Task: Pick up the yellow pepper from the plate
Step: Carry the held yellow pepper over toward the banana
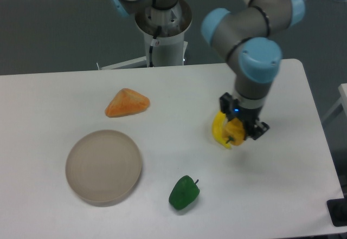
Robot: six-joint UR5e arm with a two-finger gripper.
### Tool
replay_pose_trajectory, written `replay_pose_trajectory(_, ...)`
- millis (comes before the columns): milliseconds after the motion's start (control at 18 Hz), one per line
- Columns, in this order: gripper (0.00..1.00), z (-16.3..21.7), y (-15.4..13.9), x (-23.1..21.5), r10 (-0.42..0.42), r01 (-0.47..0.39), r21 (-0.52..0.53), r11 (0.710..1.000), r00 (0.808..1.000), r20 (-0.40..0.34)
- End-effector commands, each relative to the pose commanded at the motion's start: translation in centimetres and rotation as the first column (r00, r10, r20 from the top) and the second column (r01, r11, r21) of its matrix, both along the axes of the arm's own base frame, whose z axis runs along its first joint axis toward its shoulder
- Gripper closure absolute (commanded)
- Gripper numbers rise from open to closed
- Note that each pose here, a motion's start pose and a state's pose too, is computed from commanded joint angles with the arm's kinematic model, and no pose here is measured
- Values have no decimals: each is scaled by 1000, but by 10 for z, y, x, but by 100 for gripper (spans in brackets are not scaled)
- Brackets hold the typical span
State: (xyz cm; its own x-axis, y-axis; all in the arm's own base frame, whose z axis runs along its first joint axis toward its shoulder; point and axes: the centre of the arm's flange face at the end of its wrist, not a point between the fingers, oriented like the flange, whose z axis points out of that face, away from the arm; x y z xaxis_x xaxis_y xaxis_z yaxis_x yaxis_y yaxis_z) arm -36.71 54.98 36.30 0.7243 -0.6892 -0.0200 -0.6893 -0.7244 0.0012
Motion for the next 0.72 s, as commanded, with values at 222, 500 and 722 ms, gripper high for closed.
replay_pose_trajectory(222, 93, 1, 0, -2, -10, 10, 5, 1000, 1000, 1)
replay_pose_trajectory(500, 92, 2, 0, -1, -11, 11, 5, 1000, 1000, -1)
replay_pose_trajectory(722, 93, 4, 0, -1, -11, 11, 10, 1000, 1000, -4)
